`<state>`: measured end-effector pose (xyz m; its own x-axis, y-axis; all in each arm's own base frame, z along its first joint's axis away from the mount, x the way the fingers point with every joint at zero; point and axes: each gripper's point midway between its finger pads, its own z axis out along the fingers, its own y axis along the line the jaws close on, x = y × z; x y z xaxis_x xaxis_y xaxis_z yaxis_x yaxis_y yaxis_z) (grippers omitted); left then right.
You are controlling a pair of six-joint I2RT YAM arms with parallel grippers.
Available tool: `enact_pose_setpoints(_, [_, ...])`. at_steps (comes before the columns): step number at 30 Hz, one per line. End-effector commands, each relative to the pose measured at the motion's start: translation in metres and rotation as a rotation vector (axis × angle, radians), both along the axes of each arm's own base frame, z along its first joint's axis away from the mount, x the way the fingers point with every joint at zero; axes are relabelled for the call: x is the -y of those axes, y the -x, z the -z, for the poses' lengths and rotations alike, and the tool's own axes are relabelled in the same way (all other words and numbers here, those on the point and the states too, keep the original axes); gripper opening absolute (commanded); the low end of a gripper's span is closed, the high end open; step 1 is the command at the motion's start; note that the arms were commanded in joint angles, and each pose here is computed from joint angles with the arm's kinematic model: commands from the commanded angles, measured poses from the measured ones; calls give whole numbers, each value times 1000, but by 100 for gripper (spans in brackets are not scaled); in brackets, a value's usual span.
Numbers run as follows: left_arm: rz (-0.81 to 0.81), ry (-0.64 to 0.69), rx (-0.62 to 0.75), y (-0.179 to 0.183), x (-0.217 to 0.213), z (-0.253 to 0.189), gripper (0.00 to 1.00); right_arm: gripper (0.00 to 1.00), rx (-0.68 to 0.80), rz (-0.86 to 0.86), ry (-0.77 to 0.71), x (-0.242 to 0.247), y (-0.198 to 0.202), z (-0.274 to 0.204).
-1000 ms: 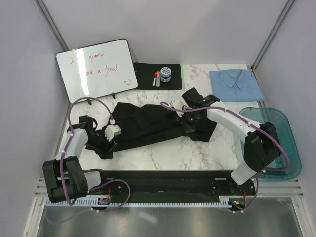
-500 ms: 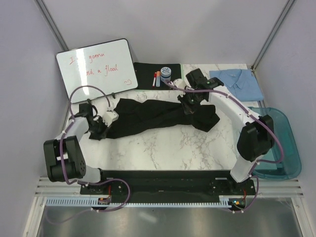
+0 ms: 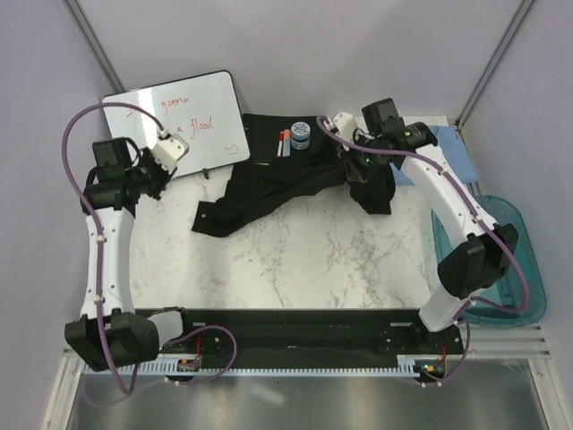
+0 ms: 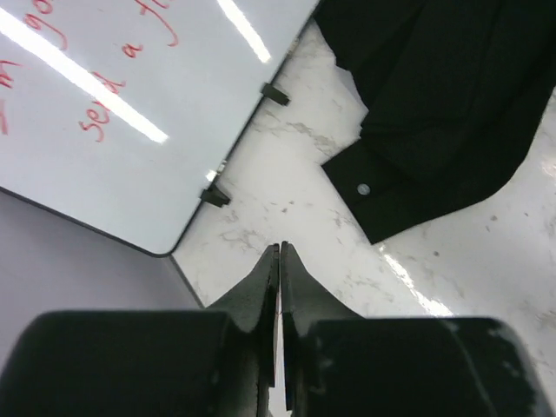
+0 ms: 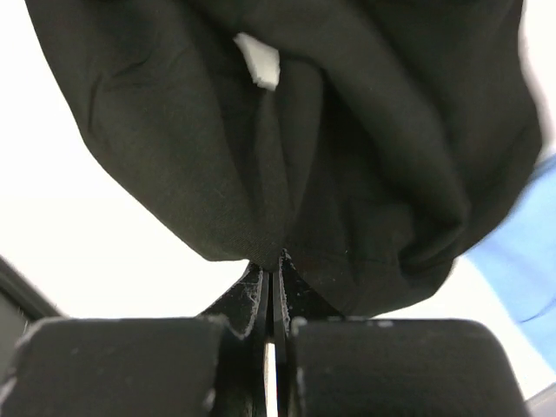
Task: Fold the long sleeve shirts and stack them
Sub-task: Flatten the shirt out
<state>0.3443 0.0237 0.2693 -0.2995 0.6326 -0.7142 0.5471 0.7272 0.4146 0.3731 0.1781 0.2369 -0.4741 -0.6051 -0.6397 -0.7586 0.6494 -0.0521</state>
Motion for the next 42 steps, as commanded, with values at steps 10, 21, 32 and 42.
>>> enact_pose_setpoints(10, [180, -41, -343, 39, 44, 165, 49, 0, -222, -99, 193, 43, 81, 109])
enact_pose_setpoints(21, [226, -234, -512, 12, 23, 249, 54, 0, -294, -114, 282, 65, 107, 149])
enact_pose_setpoints(32, [206, -75, -457, 24, 21, 142, 2, 4, -288, -100, 285, 61, 90, 153])
enact_pose_setpoints(42, [58, 13, -76, -16, 15, -37, 2, 0, -87, -52, 176, 40, 25, 59])
